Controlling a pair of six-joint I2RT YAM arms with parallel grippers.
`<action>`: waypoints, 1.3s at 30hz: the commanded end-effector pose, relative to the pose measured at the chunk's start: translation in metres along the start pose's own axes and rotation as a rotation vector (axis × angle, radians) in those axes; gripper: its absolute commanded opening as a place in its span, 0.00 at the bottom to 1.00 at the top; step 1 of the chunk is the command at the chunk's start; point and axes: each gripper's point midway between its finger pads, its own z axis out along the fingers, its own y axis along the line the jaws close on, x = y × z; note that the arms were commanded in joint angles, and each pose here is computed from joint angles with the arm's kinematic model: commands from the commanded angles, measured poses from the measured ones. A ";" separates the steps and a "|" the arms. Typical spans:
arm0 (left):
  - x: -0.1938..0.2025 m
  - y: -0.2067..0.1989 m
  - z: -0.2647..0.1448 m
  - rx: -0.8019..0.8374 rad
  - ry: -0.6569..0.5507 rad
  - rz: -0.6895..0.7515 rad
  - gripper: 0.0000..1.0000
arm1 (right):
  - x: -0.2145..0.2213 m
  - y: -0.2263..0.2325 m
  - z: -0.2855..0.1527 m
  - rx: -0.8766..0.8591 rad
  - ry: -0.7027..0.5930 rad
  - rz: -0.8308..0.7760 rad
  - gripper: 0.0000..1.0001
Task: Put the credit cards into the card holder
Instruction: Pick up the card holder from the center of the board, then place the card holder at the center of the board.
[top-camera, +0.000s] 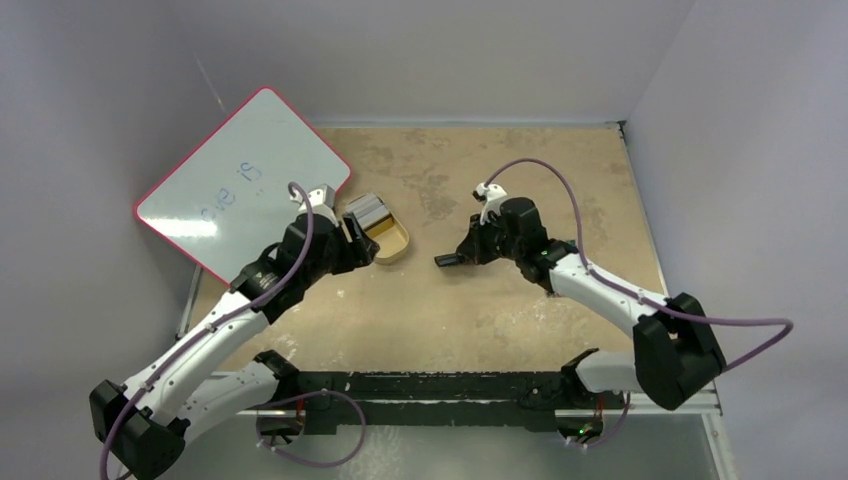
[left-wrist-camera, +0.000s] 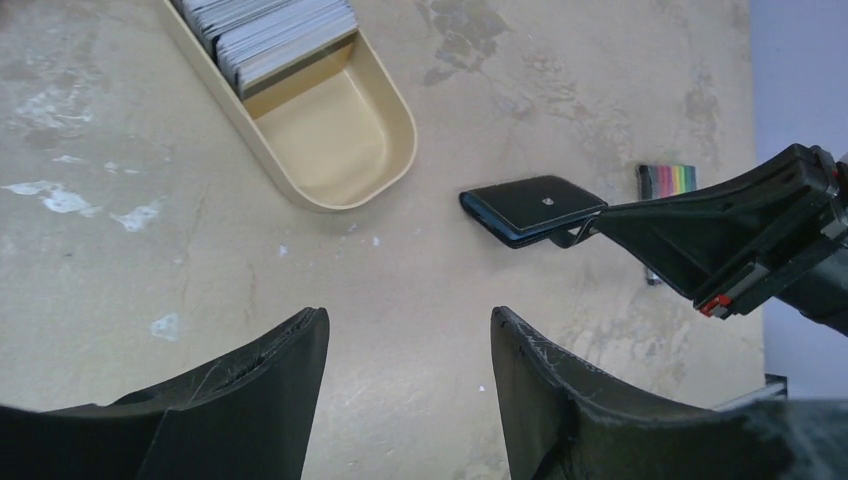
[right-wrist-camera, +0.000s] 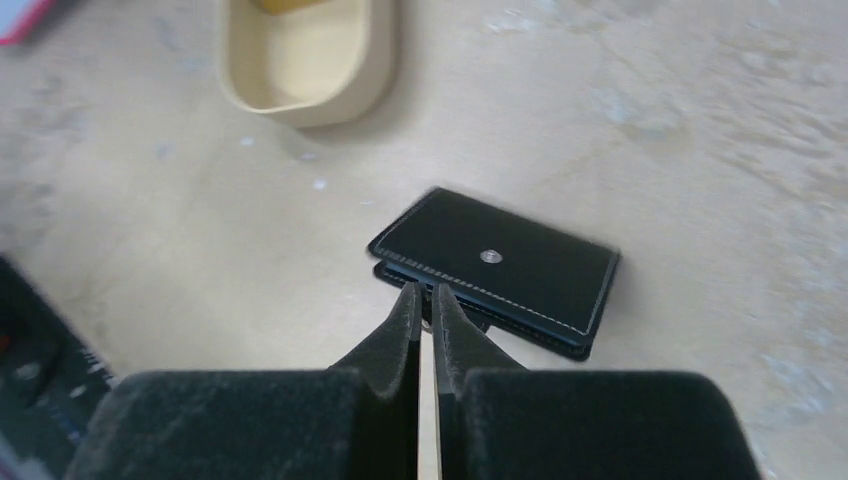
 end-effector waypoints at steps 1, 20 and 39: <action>0.002 -0.027 0.008 0.122 0.013 -0.067 0.59 | -0.026 0.054 -0.021 -0.261 -0.128 0.002 0.00; 0.045 -0.055 0.031 0.319 0.170 -0.071 0.50 | -0.037 0.118 -0.060 -0.663 -0.255 -0.268 0.00; 0.098 -0.047 0.055 0.423 0.260 -0.165 0.49 | -0.030 0.118 -0.033 -0.704 -0.173 -0.317 0.01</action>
